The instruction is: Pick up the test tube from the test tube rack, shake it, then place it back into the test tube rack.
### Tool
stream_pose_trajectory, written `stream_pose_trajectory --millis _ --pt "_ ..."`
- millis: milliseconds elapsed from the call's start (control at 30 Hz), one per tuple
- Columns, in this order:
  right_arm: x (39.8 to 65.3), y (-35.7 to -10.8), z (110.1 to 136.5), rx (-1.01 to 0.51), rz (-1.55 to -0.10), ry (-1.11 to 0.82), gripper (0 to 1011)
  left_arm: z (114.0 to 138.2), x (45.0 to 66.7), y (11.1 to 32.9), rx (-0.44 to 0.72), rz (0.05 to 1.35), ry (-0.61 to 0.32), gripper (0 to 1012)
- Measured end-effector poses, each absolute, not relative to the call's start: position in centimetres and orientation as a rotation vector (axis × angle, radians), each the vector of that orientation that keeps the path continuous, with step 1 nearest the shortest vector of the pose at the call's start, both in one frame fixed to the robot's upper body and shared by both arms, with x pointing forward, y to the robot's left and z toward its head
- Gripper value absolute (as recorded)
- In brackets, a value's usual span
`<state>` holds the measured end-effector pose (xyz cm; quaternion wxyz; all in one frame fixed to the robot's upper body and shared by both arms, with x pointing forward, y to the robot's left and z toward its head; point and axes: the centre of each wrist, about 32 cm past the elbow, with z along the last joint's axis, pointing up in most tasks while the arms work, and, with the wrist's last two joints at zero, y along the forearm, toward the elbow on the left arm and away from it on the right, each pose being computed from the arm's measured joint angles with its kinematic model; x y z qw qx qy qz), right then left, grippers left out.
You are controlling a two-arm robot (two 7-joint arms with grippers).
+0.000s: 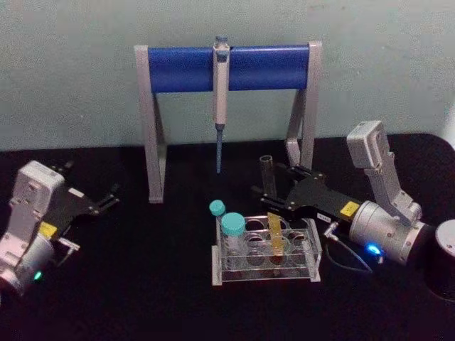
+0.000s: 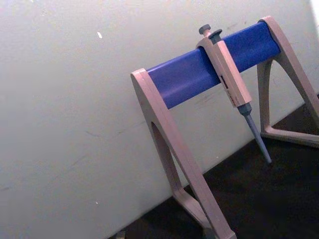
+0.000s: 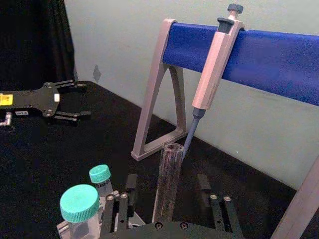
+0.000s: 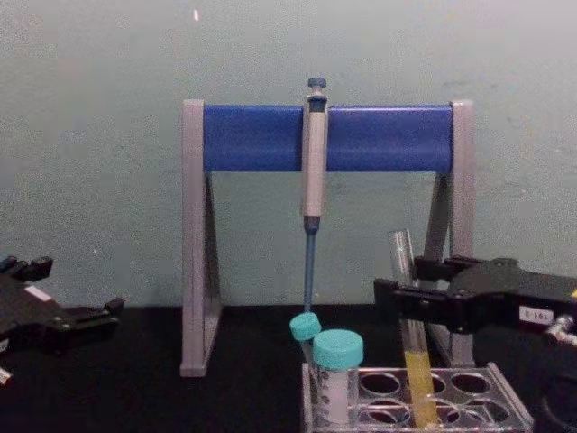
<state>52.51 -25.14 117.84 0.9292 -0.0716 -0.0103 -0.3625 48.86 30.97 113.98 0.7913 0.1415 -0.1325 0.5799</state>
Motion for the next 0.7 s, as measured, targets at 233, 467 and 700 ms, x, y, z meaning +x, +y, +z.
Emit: stream_pose_trajectory --millis 233,467,700 --pt "52.51 -25.15 117.84 -0.146 -0.743 -0.022 576 113.98 48.86 30.97 0.304 1.248 -0.285 1001" --pt "52.51 -25.14 117.84 -0.146 -0.743 -0.022 328 113.98 48.86 30.96 0.304 1.248 -0.285 1001" --pt "52.51 -25.14 117.84 -0.146 -0.743 -0.022 230 113.98 48.86 30.97 0.304 1.248 -0.285 1001"
